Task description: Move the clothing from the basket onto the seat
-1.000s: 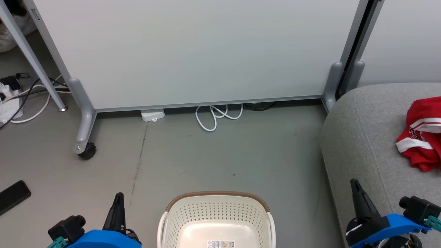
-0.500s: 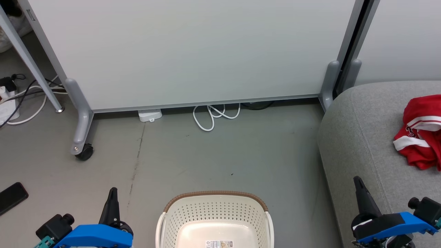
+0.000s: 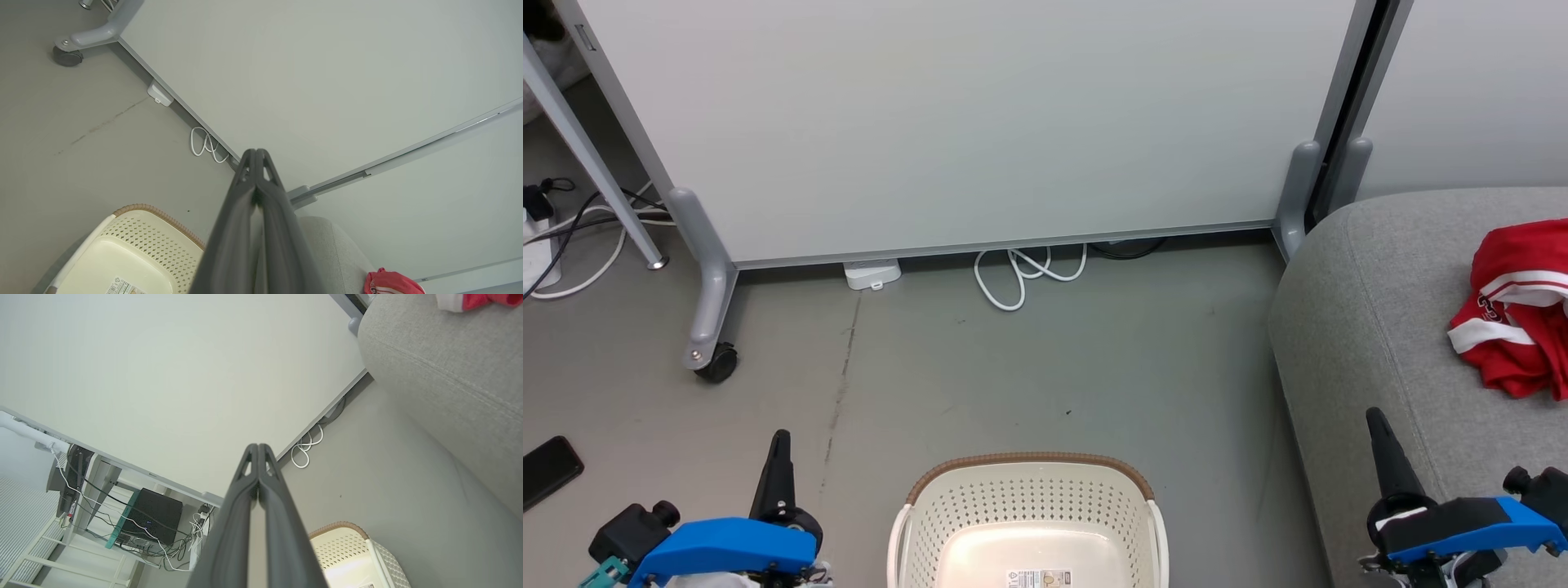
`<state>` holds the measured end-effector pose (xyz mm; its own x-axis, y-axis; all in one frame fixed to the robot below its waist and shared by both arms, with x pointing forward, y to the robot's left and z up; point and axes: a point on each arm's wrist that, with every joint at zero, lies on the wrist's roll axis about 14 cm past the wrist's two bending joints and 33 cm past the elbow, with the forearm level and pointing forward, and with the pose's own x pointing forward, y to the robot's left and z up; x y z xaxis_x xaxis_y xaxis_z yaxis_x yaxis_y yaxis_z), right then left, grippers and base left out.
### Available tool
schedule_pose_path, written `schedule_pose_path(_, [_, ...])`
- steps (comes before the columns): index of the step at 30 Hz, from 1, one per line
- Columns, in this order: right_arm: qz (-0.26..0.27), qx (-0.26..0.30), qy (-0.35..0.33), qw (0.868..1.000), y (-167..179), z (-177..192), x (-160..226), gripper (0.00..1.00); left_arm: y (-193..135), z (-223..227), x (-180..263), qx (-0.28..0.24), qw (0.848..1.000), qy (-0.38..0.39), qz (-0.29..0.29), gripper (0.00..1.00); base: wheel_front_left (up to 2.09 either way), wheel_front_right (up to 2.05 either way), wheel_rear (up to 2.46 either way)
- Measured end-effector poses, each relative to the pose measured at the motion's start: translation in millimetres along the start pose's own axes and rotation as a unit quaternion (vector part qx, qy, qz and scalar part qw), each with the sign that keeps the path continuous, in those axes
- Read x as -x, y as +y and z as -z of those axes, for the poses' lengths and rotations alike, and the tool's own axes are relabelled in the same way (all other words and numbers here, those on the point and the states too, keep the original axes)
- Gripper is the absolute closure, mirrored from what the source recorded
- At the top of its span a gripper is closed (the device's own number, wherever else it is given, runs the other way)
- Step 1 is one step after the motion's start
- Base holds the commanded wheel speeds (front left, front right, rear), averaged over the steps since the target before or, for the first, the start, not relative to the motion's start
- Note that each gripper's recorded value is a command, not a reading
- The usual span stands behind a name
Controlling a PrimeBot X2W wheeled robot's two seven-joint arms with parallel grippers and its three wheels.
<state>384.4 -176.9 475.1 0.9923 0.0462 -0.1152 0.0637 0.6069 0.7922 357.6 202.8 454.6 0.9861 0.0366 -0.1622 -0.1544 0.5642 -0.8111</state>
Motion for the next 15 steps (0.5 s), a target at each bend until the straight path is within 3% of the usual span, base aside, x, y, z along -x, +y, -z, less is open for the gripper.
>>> schedule_pose_path(15, [-0.005,-0.083,-0.009,0.996,2.2,-7.4,-0.5,1.00,-8.9,-6.6,-5.4,0.078,0.997,-0.004,0.011,1.00,0.00,0.00,0.00])
